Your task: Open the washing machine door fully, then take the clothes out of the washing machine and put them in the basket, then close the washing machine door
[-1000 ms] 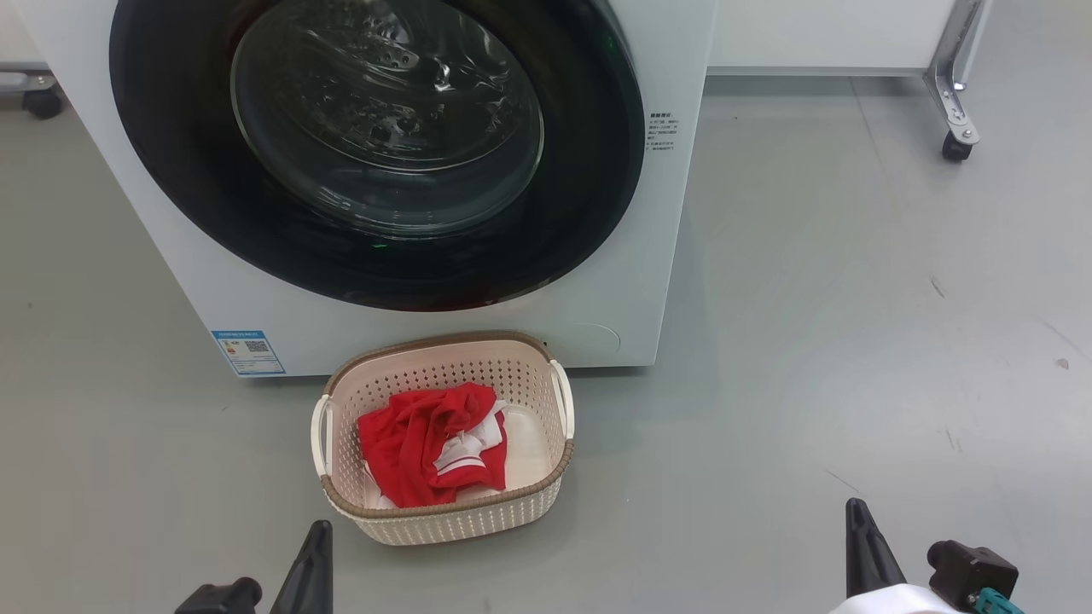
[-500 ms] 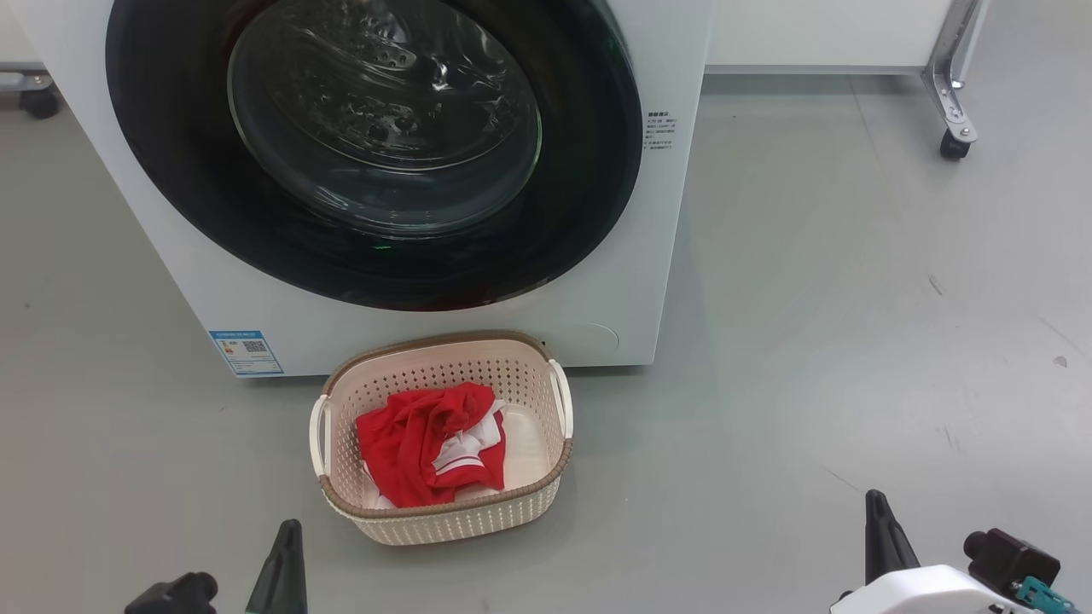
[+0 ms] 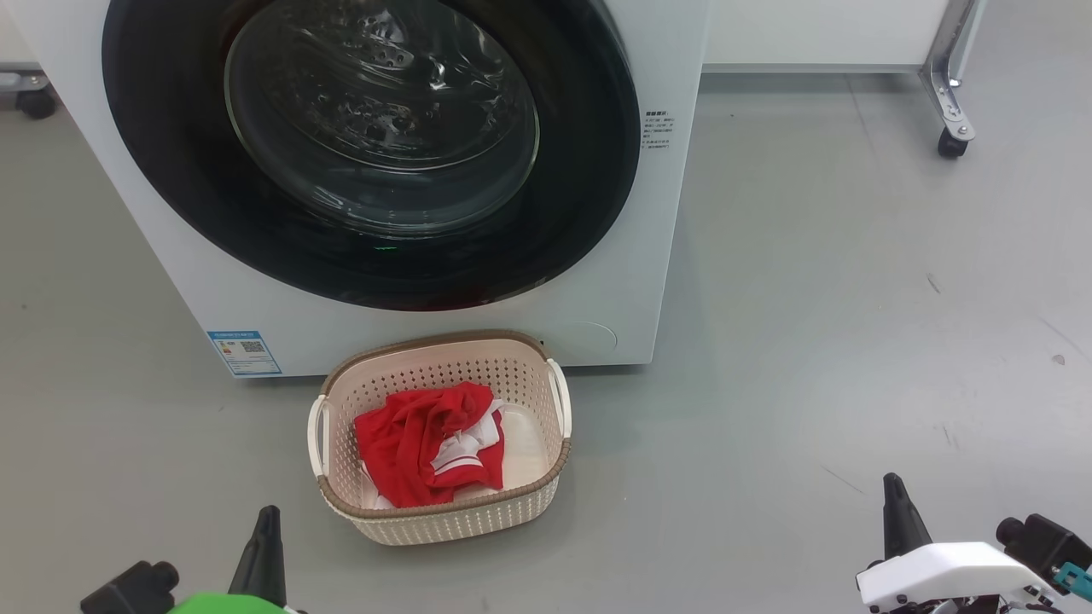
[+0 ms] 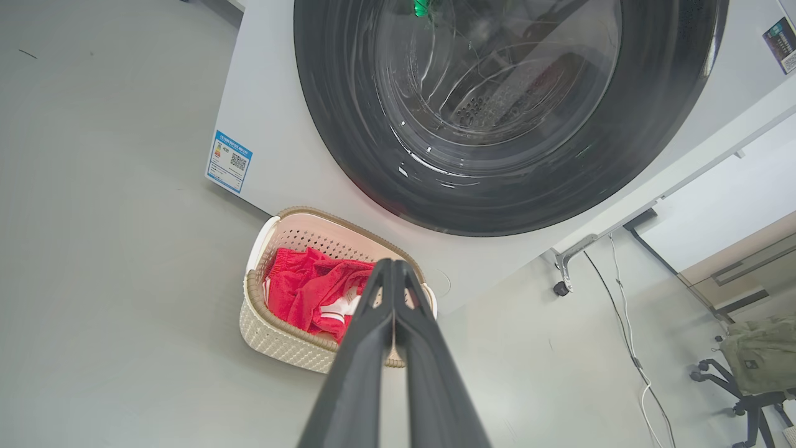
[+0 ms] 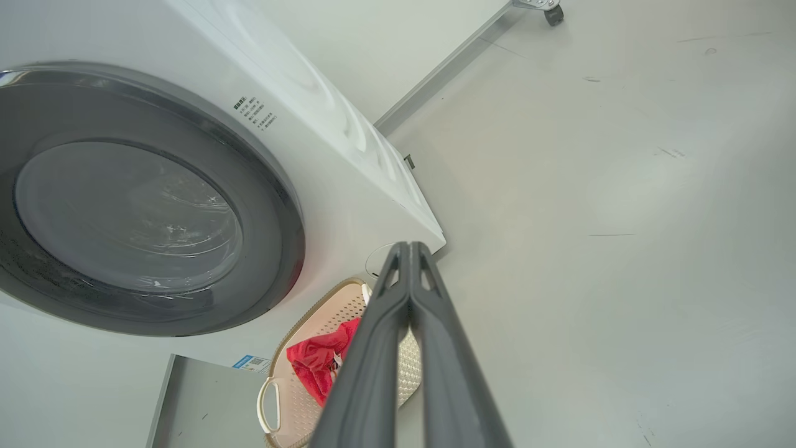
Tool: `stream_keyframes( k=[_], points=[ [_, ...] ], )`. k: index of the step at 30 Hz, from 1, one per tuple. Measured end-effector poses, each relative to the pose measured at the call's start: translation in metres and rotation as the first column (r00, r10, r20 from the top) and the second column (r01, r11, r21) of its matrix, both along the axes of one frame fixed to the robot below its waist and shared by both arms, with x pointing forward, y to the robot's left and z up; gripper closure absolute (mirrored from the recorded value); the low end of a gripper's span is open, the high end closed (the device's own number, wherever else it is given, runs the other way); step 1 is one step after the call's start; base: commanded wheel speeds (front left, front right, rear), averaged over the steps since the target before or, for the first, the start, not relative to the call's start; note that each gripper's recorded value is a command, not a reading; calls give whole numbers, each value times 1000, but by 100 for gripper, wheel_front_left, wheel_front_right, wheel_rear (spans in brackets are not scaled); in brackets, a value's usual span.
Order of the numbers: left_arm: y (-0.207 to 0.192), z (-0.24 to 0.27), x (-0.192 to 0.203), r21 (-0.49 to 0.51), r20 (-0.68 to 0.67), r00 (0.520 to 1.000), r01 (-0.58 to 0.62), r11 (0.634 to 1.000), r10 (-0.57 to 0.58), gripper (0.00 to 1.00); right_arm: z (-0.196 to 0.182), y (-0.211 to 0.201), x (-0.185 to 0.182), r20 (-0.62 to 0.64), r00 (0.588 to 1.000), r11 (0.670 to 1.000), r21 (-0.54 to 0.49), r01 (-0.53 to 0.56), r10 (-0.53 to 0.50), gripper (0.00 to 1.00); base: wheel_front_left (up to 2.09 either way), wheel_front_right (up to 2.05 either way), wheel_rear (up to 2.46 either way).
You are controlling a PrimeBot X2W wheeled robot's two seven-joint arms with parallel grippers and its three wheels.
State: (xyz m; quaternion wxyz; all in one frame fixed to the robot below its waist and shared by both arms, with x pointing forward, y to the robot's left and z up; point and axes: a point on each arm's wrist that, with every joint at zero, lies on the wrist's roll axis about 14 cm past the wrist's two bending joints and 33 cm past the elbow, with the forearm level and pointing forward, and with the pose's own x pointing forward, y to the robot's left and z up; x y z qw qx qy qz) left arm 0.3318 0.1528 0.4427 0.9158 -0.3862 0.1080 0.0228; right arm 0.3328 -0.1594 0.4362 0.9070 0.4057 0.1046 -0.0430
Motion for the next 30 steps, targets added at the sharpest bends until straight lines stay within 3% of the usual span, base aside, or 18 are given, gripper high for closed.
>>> stream_keyframes(
  k=[14,30],
  points=[
    [7,3,9,-183,-10,999,-39,982,38,100,7,-10,10,6,999,983,180,47,-49,100,0,0,0],
    [16,13,21,-393,-3,997,-76,917,82,100,17,-21,21,19,995,924,373,83,-97,100,0,0,0]
  ],
)
